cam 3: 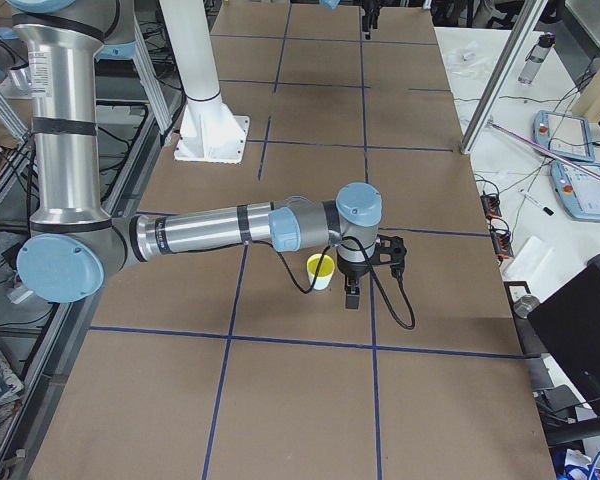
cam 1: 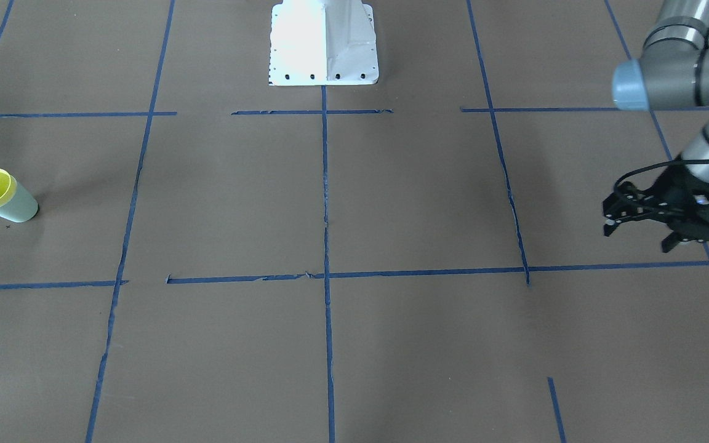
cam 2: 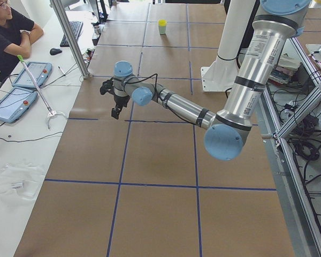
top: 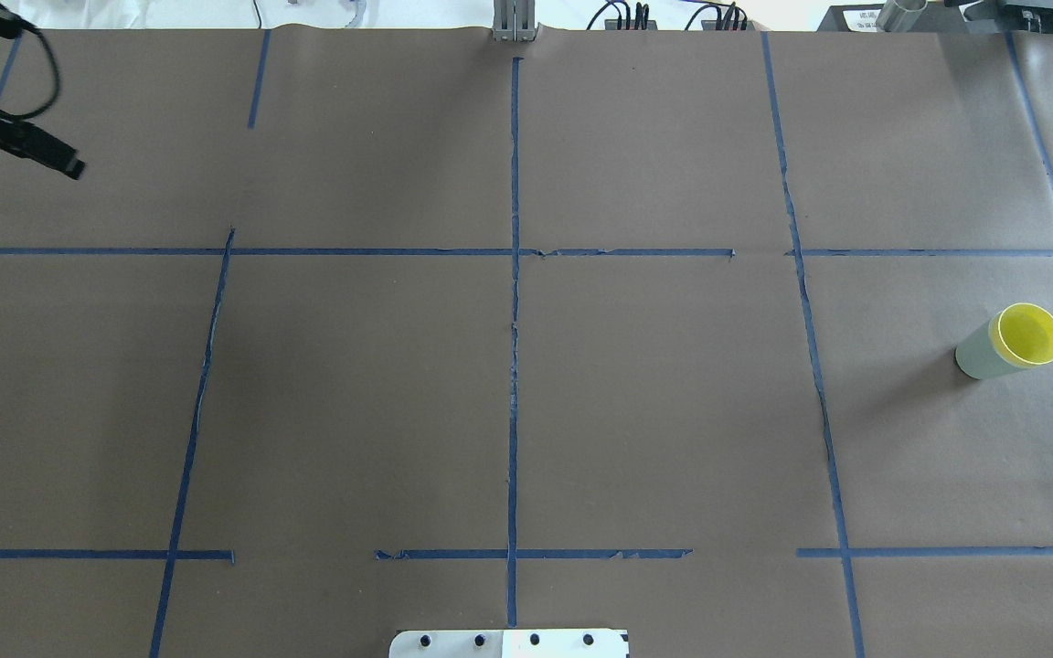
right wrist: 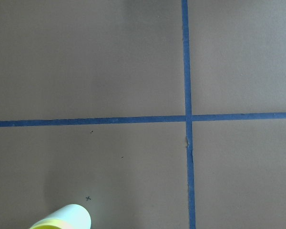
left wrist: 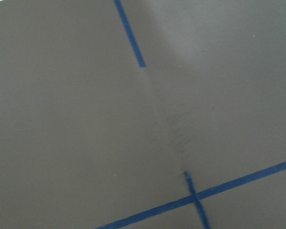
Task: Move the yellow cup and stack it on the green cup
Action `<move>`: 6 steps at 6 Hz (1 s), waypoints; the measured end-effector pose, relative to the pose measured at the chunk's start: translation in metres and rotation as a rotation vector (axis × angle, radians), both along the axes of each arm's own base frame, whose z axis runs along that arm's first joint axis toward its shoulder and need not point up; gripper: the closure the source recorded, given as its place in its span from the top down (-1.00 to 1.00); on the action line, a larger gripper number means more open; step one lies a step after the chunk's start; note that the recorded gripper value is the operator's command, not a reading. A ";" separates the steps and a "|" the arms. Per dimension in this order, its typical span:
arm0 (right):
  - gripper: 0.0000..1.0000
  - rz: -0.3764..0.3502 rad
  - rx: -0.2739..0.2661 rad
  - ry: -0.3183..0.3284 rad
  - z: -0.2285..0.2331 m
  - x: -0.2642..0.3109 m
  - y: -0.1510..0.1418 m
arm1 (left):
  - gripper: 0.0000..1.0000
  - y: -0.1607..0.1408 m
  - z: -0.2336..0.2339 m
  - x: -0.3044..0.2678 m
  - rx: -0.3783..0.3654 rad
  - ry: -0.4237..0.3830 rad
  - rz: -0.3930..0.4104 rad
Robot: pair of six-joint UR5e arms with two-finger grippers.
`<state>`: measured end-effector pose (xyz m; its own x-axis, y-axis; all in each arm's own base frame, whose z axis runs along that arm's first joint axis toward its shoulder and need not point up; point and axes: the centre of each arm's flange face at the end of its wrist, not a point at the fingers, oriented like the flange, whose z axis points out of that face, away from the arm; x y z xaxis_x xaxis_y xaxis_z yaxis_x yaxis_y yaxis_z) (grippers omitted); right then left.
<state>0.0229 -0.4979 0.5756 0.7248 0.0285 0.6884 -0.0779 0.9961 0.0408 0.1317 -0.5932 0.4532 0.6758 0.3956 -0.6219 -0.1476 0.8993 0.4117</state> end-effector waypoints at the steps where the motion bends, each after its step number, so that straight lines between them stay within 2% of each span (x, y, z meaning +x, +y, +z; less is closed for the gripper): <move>1: 1.00 -0.011 0.012 -0.010 0.004 0.007 0.002 | 0.97 0.003 0.033 -0.066 -0.015 -0.036 0.060; 3: 1.00 -0.018 0.020 -0.023 0.008 0.009 0.006 | 1.00 0.026 0.082 -0.166 -0.087 -0.079 0.121; 5: 1.00 -0.017 0.017 -0.022 0.010 0.010 0.013 | 1.00 0.076 0.139 -0.200 -0.221 -0.074 0.118; 6: 1.00 -0.018 0.017 -0.020 0.011 0.010 0.015 | 1.00 0.094 0.159 -0.202 -0.260 -0.068 0.121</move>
<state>0.0330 -0.4825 0.5867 0.7115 0.0043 0.7027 -0.0613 0.9965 0.0560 -0.0700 -0.4990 0.6124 0.6773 0.3088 -0.6678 -0.2792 0.9476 0.1551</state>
